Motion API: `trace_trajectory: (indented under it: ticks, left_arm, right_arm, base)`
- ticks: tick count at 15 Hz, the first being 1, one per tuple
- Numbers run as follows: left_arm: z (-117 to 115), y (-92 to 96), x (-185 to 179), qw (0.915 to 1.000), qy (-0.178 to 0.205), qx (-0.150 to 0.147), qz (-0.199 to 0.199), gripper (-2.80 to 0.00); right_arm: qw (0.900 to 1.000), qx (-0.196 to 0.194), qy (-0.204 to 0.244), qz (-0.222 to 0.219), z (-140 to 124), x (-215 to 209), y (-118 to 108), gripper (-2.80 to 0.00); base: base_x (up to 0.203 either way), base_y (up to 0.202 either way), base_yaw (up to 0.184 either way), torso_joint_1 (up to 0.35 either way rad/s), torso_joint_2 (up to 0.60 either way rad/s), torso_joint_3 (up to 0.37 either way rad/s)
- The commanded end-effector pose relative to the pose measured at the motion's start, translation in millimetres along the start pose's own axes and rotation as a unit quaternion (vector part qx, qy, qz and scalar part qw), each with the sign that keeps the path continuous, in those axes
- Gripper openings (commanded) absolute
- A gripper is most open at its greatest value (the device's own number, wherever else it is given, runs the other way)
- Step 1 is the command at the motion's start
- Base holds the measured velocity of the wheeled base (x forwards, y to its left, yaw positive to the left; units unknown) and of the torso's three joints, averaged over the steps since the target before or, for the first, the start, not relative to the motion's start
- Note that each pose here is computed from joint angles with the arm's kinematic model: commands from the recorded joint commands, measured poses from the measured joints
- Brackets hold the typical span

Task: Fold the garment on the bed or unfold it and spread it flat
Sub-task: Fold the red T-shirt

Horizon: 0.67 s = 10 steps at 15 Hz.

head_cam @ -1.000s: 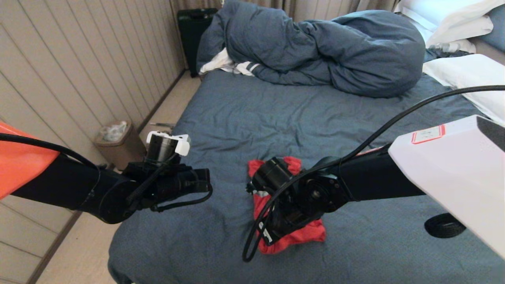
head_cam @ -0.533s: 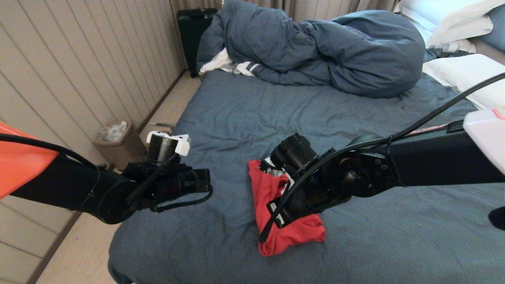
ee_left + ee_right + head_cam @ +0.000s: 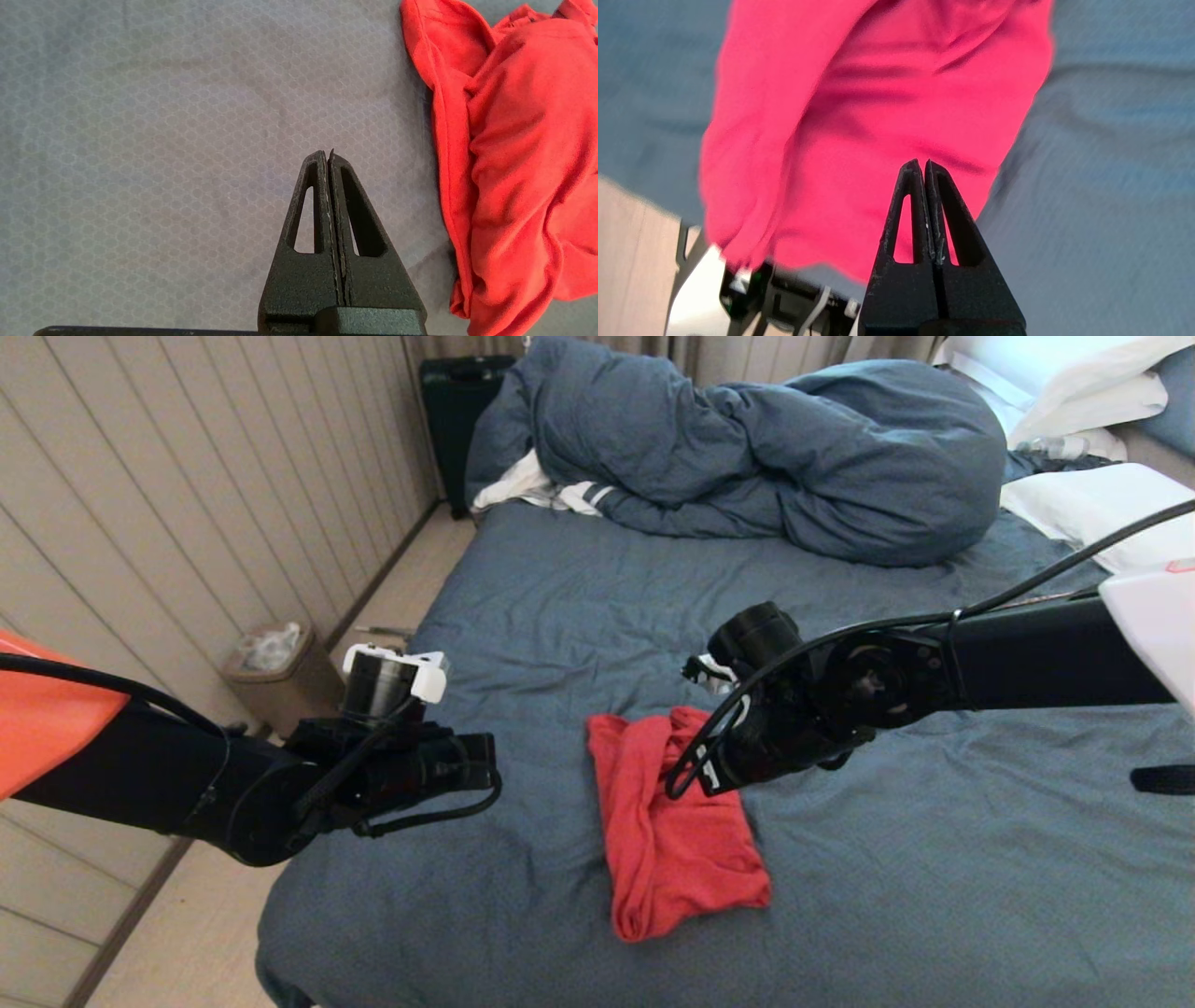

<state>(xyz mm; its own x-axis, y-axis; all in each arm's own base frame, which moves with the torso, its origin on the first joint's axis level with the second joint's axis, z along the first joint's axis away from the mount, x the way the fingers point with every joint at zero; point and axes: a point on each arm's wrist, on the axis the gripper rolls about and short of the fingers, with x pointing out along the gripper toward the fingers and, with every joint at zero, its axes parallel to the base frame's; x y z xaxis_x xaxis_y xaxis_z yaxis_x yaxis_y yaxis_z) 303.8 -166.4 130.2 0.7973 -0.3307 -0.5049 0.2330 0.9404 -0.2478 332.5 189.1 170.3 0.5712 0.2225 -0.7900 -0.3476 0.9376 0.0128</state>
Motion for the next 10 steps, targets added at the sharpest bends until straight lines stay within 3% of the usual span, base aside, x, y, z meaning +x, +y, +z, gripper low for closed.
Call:
trace_trajectory:
  ticks: [1, 10]
  left_arm:
    - [0, -0.1, 0, 1.0000, -0.001, -0.001, 0.000, -2.80]
    - [-2, 0.4, 2, 1.0000, 0.003, -0.001, 0.001, -2.80]
  right_arm:
    - [1.000, 0.009, 0.011, -0.009, 4, 20, -7, -2.80]
    - [1.000, 0.008, 0.017, -0.025, 28, 77, -1, -2.80]
  base:
    - [0.000, 0.000, 0.000, 0.000, 0.00, 0.000]
    - [0.000, 0.000, 0.000, 0.000, 0.00, 0.000]
